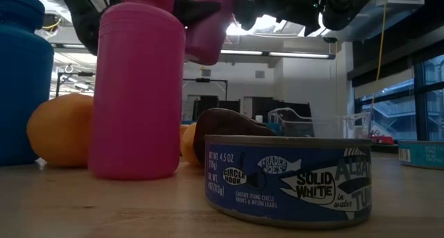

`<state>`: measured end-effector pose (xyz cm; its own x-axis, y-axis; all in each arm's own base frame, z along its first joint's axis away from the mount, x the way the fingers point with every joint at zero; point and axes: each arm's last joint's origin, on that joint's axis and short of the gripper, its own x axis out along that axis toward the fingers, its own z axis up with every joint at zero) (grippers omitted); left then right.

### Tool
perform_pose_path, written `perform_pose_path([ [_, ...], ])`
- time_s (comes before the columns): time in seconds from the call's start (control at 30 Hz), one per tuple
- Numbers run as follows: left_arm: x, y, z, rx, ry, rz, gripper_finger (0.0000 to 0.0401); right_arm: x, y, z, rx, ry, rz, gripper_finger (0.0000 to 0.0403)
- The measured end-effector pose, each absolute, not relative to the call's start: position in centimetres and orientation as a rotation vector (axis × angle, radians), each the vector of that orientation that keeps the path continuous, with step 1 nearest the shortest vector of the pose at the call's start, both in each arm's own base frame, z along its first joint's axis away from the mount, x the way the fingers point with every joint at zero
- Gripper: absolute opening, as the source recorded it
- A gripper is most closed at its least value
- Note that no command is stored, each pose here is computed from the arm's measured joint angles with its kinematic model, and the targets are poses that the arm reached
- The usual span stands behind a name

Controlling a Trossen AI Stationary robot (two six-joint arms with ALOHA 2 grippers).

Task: Pick & Place Food Item
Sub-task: Put the violet water bottle into the blue bin

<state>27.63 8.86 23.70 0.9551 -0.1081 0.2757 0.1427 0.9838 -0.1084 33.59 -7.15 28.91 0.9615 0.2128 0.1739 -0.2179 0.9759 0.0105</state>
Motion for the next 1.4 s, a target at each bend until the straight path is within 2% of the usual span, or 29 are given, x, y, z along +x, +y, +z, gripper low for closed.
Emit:
perform_pose_path([
  [0.6, 29.0, 9.2, 23.8, -0.16, -0.253, -0.204, 0.0248, 33.5, -6.9, 29.1, 0.044, -0.186, 0.307, 0.0342],
  [0.93, 29.0, 9.2, 23.8, -0.16, -0.252, -0.203, 0.0248, 33.4, -6.9, 29.3, 0.047, -0.203, 0.31, 0.0302],
  [1.4, 29.0, 9.2, 23.8, -0.165, -0.252, -0.201, 0.0248, 33.4, -6.9, 29.3, 0.047, -0.203, 0.309, 0.0221],
])
